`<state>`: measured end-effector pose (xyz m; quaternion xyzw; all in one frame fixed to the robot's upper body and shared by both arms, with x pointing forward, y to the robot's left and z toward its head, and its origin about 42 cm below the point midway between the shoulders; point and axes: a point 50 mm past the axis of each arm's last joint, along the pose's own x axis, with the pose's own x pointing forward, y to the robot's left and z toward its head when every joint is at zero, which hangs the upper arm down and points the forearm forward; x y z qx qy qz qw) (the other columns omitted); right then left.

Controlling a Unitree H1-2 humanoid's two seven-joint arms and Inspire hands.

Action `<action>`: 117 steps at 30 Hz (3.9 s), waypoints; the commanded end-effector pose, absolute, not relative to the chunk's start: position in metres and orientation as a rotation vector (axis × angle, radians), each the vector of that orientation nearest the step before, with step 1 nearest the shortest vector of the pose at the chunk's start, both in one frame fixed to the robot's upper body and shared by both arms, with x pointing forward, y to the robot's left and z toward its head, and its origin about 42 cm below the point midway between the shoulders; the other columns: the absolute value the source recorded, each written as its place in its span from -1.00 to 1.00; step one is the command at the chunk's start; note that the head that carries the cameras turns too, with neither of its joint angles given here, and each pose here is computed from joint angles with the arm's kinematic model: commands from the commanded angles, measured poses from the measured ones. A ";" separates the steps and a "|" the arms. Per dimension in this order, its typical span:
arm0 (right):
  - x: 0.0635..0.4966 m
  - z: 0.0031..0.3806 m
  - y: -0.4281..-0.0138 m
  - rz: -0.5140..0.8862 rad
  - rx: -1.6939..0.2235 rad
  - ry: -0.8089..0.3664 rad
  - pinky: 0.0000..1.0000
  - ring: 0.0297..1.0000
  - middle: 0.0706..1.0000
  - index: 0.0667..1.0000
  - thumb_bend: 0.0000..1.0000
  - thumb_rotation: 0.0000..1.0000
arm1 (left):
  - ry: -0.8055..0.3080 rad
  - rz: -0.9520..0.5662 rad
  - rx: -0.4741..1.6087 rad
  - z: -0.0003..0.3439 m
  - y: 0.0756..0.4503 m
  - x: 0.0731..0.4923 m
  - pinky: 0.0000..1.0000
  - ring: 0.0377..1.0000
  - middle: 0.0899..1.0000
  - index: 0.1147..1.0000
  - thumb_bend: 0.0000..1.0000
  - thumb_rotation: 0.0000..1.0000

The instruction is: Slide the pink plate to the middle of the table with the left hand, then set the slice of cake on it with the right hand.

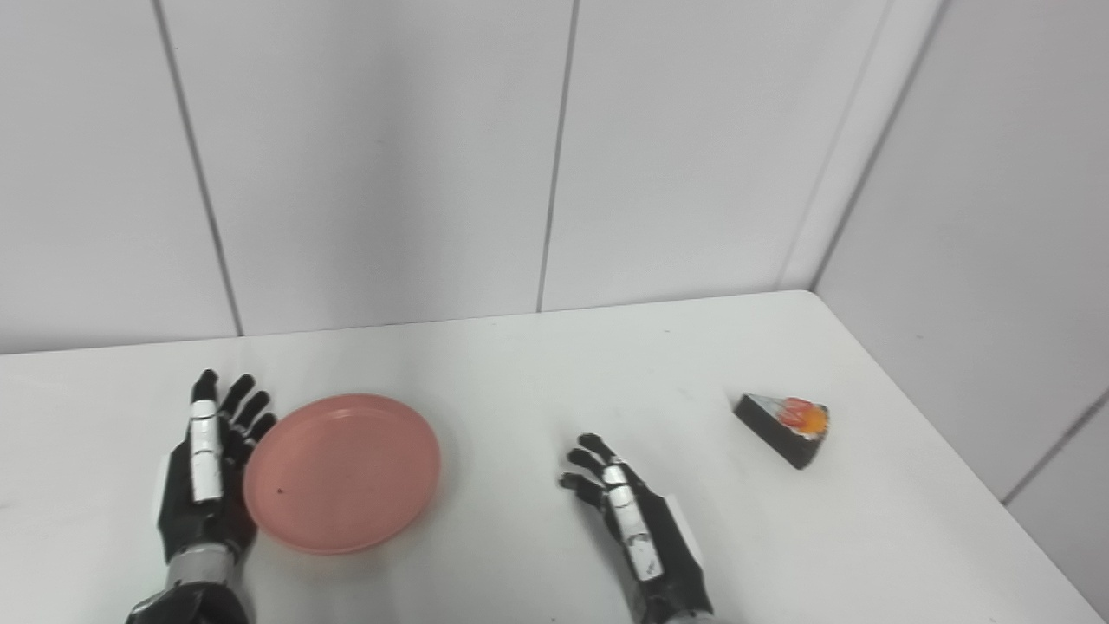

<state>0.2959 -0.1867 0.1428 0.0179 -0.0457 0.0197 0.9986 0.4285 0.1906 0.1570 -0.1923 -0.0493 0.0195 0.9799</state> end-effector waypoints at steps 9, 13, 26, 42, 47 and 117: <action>0.298 0.147 -0.174 0.051 0.002 -0.106 0.69 0.57 0.67 0.70 0.48 0.90 | -0.066 -0.025 -0.396 0.155 0.170 0.439 0.80 0.79 0.79 1.00 0.38 0.72; 0.300 0.146 -0.174 0.050 -0.019 -0.106 0.68 0.57 0.69 0.70 0.46 0.90 | -0.060 -0.058 -0.386 0.154 0.167 0.443 0.82 0.81 0.82 1.00 0.33 0.75; 0.302 0.141 -0.179 0.067 -0.065 -0.153 0.64 0.55 0.70 0.73 0.48 0.93 | -0.029 -0.107 -0.370 0.148 0.162 0.451 0.77 0.80 0.84 1.00 0.35 0.78; 0.312 0.217 -0.236 -0.042 -0.457 -0.471 0.39 0.53 0.67 0.73 0.82 0.76 | 0.001 -0.070 -0.368 0.138 0.168 0.446 0.80 0.84 0.88 1.00 0.37 0.75; 0.313 0.274 -0.266 -0.055 -0.758 -0.507 0.40 0.57 0.63 0.71 0.87 0.67 | 0.004 -0.074 -0.373 0.137 0.163 0.445 0.79 0.84 0.88 1.00 0.37 0.74; 0.401 0.258 -0.438 -0.238 -1.414 0.161 0.59 0.71 0.67 0.58 1.00 0.04 | 0.024 -0.078 -0.347 0.134 0.157 0.438 0.80 0.82 0.87 1.00 0.30 0.69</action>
